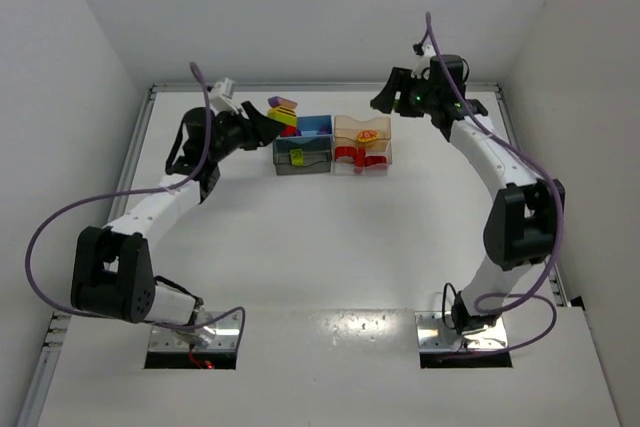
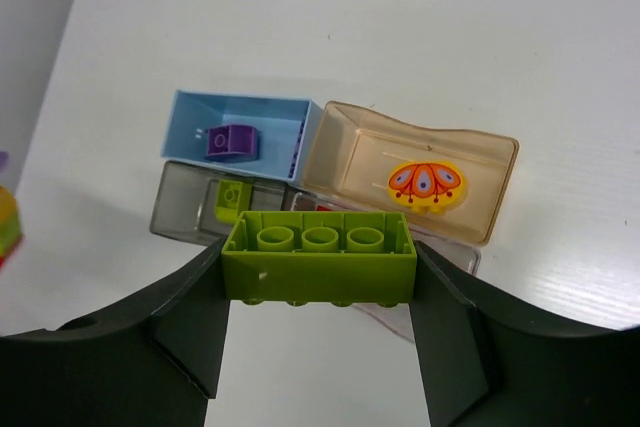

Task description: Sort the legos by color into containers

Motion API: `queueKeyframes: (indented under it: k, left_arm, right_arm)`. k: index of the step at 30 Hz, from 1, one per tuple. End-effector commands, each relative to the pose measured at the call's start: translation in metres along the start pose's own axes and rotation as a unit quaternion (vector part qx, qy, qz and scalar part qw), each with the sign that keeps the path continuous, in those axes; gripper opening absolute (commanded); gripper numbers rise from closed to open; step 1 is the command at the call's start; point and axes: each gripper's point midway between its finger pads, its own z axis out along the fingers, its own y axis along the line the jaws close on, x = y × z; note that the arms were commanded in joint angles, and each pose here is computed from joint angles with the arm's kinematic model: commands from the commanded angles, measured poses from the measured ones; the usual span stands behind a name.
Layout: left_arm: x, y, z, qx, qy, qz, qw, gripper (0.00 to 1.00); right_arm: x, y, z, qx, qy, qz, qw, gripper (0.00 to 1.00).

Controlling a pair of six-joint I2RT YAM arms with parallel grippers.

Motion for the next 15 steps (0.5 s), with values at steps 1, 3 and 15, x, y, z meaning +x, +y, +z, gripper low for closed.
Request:
queueKeyframes:
  k: [1,3,15]
  left_arm:
    - [-0.026,0.009,-0.018,-0.017,-0.032,0.015,0.999,0.0]
    - [-0.038,0.025,-0.026,-0.04,-0.047,0.017,0.998,0.0]
    - [-0.078,0.074,-0.072,-0.113,-0.116,-0.002,0.987,0.0]
  right_arm:
    - [-0.016,0.003,0.027,-0.009,-0.009,-0.061,0.998,0.0]
    - [-0.013,0.019,0.04,-0.023,0.002,-0.079,0.997,0.0]
    - [0.081,0.124,0.097,-0.122,0.11,-0.141,0.976,0.0]
